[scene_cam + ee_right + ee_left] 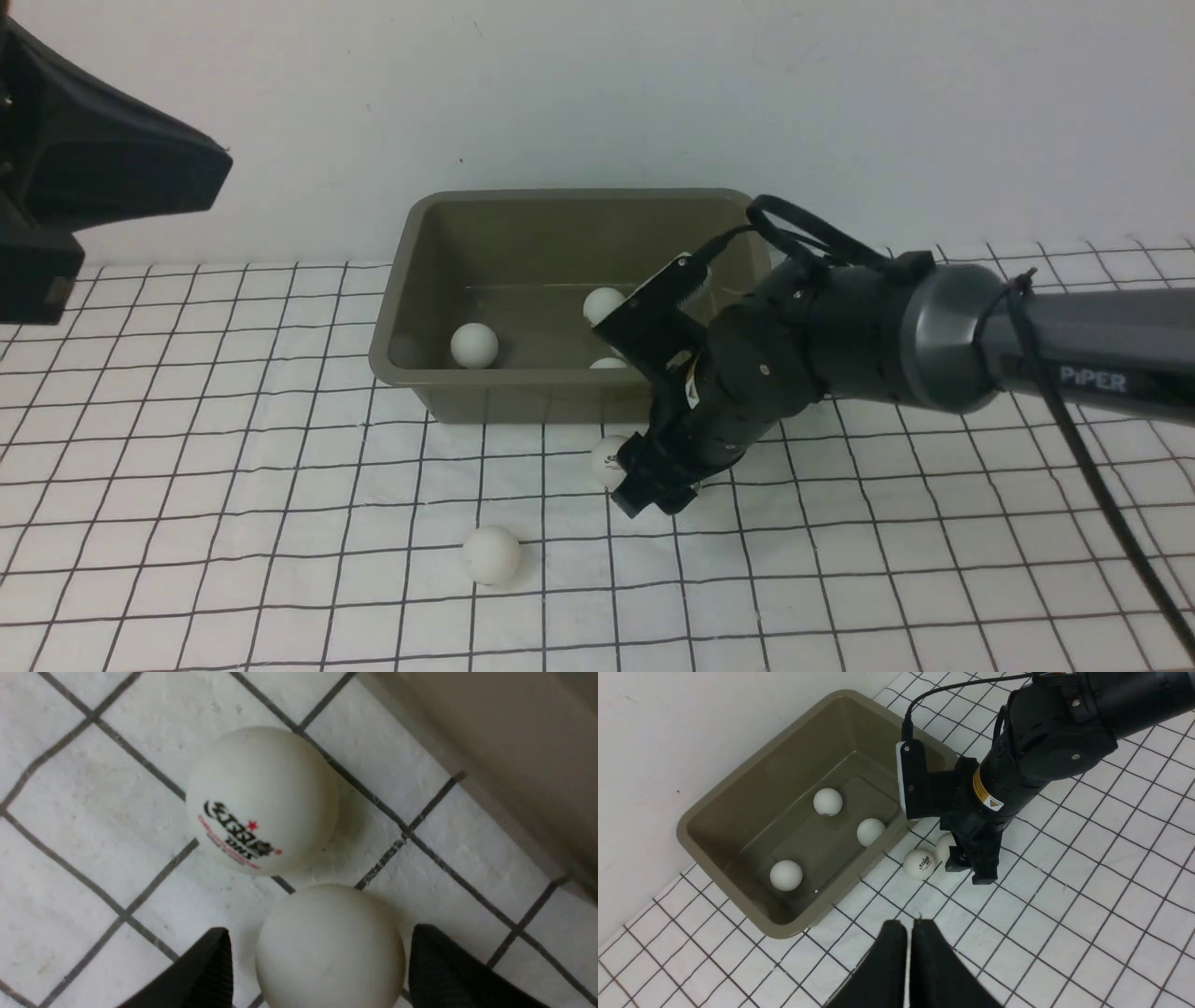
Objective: Put the table tennis balls into the box on the white checkered tablecloth.
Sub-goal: 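Reach for and grasp a ping pong ball on the table, then release the ping pong ball into the bin and lift the gripper away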
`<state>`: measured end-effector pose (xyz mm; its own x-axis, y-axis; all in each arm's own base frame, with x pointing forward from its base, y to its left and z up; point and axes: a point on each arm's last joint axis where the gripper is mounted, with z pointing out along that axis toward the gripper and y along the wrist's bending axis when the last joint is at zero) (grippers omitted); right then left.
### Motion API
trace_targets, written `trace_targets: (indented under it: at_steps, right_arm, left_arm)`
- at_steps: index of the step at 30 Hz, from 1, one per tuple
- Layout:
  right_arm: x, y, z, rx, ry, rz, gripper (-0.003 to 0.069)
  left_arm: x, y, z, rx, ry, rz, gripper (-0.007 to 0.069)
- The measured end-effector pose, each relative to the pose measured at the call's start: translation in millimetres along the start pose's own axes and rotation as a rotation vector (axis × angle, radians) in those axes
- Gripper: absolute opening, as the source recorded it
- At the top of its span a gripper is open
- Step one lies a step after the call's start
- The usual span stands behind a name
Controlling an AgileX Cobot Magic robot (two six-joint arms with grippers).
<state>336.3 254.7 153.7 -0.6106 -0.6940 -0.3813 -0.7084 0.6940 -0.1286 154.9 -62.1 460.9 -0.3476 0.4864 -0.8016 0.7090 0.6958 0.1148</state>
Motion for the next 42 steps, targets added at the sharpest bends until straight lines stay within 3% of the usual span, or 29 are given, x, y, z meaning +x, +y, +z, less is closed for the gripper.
trace_targets:
  at_steps: [6,11,27,31,35,38,42]
  right_arm:
    - [3.0,1.1,9.2,-0.004,0.023,0.009,0.044]
    - [2.4,-0.2,10.1,0.009,0.023,0.021,0.0359]
    - [8.4,-3.3,2.1,0.036,0.121,0.043,0.0358]
    - [5.0,1.0,-26.3,-0.004,0.114,0.062,0.0358]
    - [-8.2,13.6,-88.3,-0.046,-0.03,0.032,0.0358]
    - [-22.0,9.8,-138.4,-0.006,-0.221,0.005,0.0358]
    - [-43.2,-11.1,-154.0,0.072,-0.333,0.005,0.0358]
  left_arm:
    - [3.0,-2.6,-0.5,0.026,0.032,0.001,0.0018]
    - [3.2,-2.8,-0.5,0.028,0.034,0.001,0.0046]
    - [3.9,-2.1,-0.5,0.02,0.042,0.004,0.0123]
    - [10.8,-0.4,5.3,0.016,0.078,0.0,0.0165]
    - [30.0,0.2,23.7,0.051,0.156,-0.036,0.0215]
    - [52.1,-1.0,42.8,0.091,0.233,-0.079,0.0256]
    - [80.5,0.1,70.0,0.089,0.272,-0.138,0.0307]
